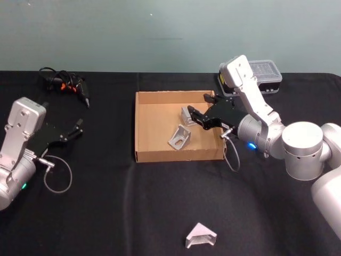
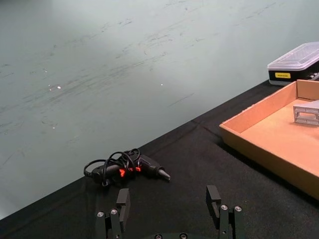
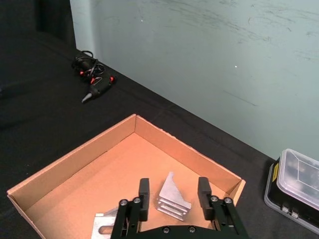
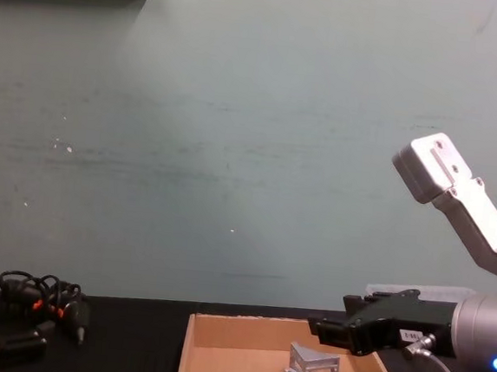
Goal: Use one hand to pick up the angle iron from the table and place it into the box.
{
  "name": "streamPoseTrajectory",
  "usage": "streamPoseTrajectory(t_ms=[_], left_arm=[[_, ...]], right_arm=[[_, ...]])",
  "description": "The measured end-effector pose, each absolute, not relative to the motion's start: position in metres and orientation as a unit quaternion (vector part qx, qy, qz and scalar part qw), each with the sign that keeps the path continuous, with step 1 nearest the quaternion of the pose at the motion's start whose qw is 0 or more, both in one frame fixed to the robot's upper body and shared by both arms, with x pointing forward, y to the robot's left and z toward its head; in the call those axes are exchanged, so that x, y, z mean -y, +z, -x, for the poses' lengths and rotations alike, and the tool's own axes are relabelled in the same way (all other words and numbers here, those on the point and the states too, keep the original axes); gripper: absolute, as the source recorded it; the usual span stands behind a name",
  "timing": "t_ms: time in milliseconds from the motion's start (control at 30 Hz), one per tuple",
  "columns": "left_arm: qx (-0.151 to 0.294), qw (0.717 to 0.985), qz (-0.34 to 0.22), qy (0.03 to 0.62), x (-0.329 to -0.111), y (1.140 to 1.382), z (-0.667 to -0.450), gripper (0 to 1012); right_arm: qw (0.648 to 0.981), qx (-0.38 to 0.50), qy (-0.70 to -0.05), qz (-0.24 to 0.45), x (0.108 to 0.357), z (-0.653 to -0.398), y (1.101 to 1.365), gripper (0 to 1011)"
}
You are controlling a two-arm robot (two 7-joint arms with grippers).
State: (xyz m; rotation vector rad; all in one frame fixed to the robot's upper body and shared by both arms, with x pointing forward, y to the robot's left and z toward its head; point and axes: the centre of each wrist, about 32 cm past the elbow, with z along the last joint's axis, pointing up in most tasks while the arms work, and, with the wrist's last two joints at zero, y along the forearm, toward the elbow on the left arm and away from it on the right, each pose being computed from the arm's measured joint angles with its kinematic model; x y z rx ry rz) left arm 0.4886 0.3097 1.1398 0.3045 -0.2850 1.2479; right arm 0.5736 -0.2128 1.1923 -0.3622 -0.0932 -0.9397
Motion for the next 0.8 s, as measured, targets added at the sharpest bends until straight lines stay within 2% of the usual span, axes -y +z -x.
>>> streamPoseTrajectory(t_ms=[67,133,167,267,333,467,800], left_arm=[[0.132,0.791,-0.141,0.580,-0.310,1.140,-0.489,1005],[0.132,0.791,-0.142,0.580,-0.310,1.140,-0.489,1004],[0.132,0.791,-0.141,0.580,-0.310,1.140,-0.489,1005],[0.132,0.791,-0.141,0.580,-0.310,1.140,-0.489,1004],[0.132,0.791,-0.141,0.580,-0.310,1.140,-0.489,1005],[0.133,0.791,-0.141,0.580,-0.310,1.140,-0.489,1005],[0.132,0.791,-0.141,0.580,-0.310,1.140,-0.489,1005]], right_arm=[[0.875,0.045,-0.450,0.173,0.213,-0.574,1.192,650],[0.875,0.045,-0.450,0.173,0.213,-0.574,1.192,692],[0.875,0.045,-0.450,0.173,0.213,-0.574,1.192,750],[0.875,0.045,-0.450,0.173,0.213,-0.574,1.192,805],[0.875,0.045,-0.450,0.173,0.213,-0.574,1.192,892],[0.875,0.045,-0.450,0.172,0.213,-0.573,1.192,980],[0.883,0.048,-0.440,0.156,0.228,-0.553,1.197,1004]])
